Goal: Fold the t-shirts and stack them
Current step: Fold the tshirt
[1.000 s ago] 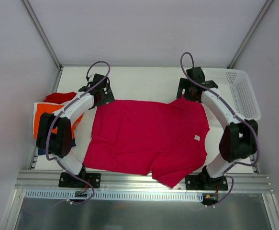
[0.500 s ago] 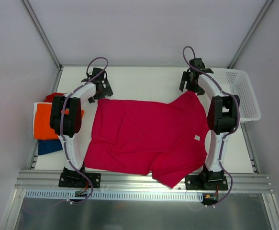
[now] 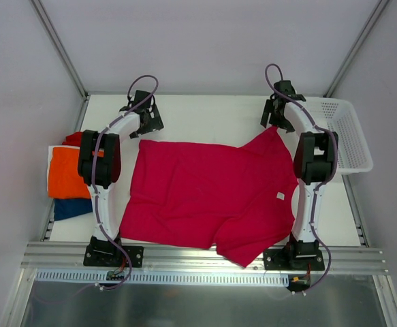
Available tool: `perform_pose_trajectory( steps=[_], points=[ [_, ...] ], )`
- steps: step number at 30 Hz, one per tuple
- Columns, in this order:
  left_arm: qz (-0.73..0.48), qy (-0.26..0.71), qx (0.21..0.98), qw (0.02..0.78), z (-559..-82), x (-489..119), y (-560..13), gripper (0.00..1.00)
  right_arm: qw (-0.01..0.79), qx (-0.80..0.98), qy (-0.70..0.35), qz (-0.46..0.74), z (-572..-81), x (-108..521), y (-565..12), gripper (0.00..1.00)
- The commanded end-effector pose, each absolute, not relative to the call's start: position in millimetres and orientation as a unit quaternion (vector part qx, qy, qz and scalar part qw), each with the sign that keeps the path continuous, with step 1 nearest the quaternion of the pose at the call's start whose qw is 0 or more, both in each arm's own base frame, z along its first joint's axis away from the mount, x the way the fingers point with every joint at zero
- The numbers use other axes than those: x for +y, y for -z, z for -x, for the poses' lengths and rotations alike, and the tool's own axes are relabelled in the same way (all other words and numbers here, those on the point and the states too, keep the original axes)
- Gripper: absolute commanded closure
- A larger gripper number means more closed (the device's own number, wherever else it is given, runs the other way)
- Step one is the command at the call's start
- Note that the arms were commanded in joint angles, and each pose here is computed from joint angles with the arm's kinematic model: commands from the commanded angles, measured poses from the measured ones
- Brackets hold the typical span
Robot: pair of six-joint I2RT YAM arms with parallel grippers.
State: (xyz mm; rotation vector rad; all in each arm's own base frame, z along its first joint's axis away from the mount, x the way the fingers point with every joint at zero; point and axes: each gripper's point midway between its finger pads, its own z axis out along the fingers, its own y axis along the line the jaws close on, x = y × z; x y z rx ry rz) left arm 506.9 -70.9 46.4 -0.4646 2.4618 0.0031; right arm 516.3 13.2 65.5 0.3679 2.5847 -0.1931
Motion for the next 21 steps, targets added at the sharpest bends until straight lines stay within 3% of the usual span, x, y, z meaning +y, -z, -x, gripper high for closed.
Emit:
perform_pose_trajectory(
  steps=[1,11,21],
  points=[
    [0.171,-0.024,0.930,0.325,-513,-60,-51,0.04,0.273,0.944,0.106,-0.151,-528,-14,-74,0.09],
    [0.178,-0.026,0.934,0.310,-501,-59,-46,0.05,0.238,0.957,0.086,-0.141,-524,-4,-62,0.12],
    [0.183,-0.031,0.935,0.302,-495,-57,-47,0.13,0.211,0.967,0.047,-0.131,-525,11,-51,0.50]
  ],
)
